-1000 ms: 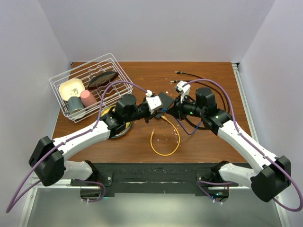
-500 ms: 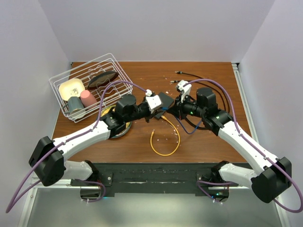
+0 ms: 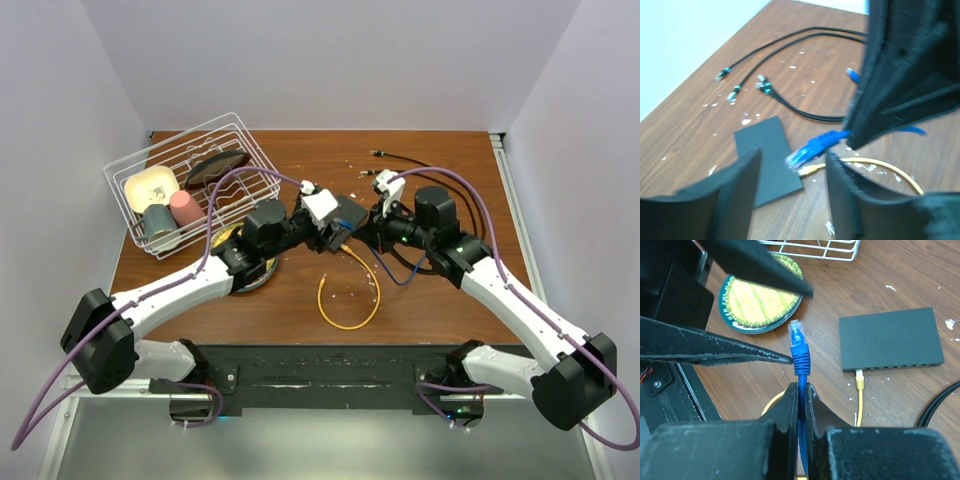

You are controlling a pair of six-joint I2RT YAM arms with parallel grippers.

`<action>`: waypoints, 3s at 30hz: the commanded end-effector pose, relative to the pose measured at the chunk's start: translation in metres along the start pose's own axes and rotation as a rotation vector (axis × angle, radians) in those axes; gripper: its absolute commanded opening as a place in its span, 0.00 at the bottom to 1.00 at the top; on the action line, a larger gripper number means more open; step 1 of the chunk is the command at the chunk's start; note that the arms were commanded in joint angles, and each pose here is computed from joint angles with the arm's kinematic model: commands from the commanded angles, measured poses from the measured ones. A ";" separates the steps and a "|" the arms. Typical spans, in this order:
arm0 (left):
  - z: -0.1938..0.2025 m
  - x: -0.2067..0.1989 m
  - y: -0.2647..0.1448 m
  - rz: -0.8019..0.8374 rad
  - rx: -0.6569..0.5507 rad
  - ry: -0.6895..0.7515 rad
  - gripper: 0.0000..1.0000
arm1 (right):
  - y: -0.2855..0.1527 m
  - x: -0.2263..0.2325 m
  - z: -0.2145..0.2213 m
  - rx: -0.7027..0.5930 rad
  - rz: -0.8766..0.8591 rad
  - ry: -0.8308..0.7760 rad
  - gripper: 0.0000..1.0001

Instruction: Insert the plug into the switch port

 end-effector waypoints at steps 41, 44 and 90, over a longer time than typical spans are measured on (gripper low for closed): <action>-0.045 0.042 -0.011 0.551 -0.491 -0.634 0.91 | -0.054 0.023 -0.030 -0.309 0.094 -0.082 0.00; -0.042 0.041 -0.007 0.588 -0.502 -0.693 0.88 | -0.053 0.022 -0.028 -0.307 0.089 -0.079 0.00; -0.048 0.022 0.039 0.665 -0.430 -0.594 0.00 | -0.045 0.021 -0.032 -0.287 0.097 -0.075 0.48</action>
Point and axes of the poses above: each gripper's point midway between its finger pads, its own y axis out along the fingers, its own x axis along the line the jaws close on, z = x × y, the point moved 8 cm from there along -y, back along the fingers, and after that the axes turned 12 degrees about y, right-handed, at the moved point
